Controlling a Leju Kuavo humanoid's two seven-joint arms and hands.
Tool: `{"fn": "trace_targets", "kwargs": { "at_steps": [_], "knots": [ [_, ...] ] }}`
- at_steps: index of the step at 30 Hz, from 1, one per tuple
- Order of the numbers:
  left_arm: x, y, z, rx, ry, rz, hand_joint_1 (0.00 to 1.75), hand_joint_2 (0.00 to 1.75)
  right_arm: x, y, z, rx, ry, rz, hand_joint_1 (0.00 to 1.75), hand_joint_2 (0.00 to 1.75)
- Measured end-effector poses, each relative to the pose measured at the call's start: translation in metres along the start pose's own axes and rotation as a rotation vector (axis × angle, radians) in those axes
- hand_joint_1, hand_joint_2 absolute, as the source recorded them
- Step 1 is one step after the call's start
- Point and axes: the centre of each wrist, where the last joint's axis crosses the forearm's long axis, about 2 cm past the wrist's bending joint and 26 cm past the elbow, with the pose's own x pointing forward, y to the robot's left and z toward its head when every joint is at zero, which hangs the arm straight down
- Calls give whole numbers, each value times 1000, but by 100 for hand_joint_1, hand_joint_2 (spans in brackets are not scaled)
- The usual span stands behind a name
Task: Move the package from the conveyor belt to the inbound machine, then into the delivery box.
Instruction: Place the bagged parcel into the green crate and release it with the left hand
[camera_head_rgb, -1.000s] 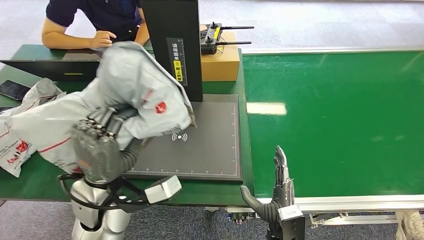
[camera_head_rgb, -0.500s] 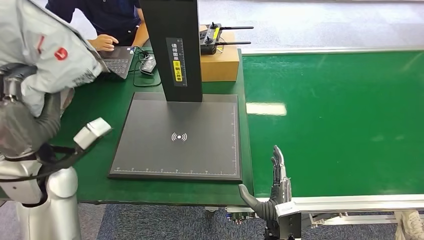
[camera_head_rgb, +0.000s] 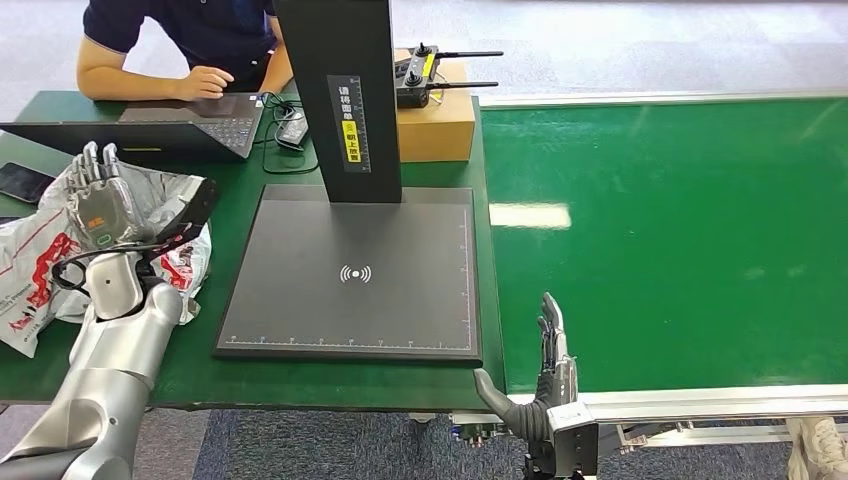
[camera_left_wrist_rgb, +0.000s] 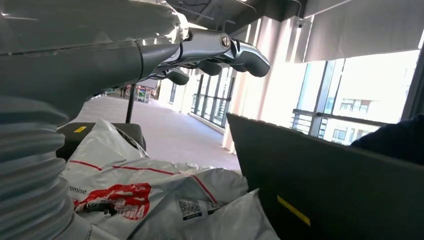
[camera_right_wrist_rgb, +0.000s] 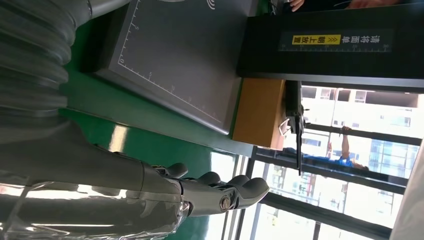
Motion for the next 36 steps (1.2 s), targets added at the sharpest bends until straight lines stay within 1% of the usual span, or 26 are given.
{"fn": "trace_targets", "kwargs": {
  "at_steps": [5, 10, 15, 18, 20, 23, 27, 30, 32, 36],
  "knots": [
    [6, -5, 6, -25, -50, -5, 0, 175, -1, 0, 1, 2, 4, 6, 0, 175],
    [28, -4, 16, -10, -154, 37, 0, 175, -2, 0, 2, -2, 8, 12, 0, 175],
    [53, 1, 27, 0, -263, 203, 0, 175, -3, 0, 3, -4, 13, 15, 0, 175],
    [63, -2, 36, -57, -299, 348, 0, 175, -3, -1, 3, -3, 13, 14, 0, 175],
    [68, -6, 46, -122, -318, 458, 0, 175, -3, -1, 3, -3, 14, 14, 0, 175],
    [72, -12, 69, -191, -341, 585, 0, 175, -3, -2, 4, -3, 16, 17, 0, 175],
    [78, -17, 104, -228, -403, 693, 0, 175, -4, -3, 4, 6, 14, 32, 0, 175],
    [81, -19, 126, -244, -441, 760, 0, 175, -4, -3, 3, 20, 8, 56, 0, 175],
    [84, -20, 141, -271, -448, 823, 0, 175, -4, -3, 2, 30, 4, 78, 0, 175],
    [89, -23, 169, -350, -423, 989, 0, 175, -7, 0, -1, 48, -4, 120, 0, 175]
  ]
}}
